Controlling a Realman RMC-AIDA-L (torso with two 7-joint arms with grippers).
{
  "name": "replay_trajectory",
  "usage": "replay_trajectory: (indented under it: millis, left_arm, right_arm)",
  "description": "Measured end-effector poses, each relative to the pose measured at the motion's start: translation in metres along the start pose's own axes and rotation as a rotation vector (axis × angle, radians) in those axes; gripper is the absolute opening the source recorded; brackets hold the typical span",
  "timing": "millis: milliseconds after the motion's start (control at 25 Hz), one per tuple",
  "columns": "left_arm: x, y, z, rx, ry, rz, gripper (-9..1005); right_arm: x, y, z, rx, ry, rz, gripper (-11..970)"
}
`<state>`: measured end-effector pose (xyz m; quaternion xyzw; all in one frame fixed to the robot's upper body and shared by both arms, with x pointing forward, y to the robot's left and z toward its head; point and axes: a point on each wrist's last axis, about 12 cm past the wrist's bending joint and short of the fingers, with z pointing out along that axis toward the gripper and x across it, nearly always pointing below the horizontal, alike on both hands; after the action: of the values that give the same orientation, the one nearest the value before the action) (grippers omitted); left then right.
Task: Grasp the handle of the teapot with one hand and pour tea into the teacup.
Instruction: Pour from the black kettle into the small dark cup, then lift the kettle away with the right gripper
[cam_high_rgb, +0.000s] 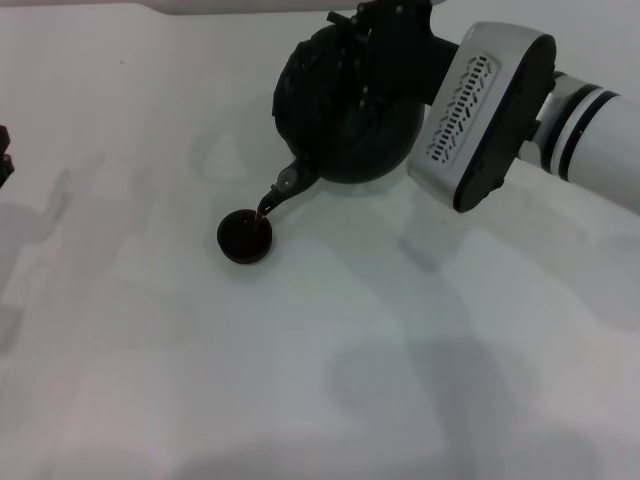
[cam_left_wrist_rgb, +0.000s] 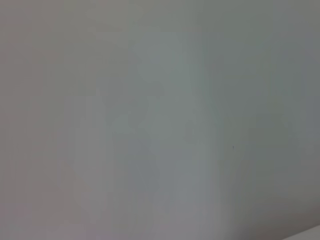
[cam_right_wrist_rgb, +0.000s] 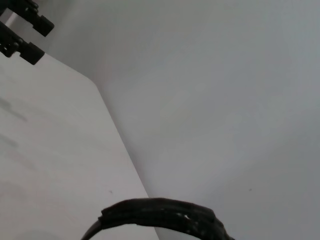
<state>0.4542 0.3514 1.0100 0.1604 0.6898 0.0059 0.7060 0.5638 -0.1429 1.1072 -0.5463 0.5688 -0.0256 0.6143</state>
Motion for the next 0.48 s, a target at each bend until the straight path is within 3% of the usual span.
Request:
replay_trajectory:
  millis: [480]
  left_arm:
    - [0.0001, 0.0001, 0.0015, 0.0, 0.004, 0.002, 797]
  right_arm:
    - [0.0016, -0.0001, -0.0003, 0.002, 0.004, 0.017, 108]
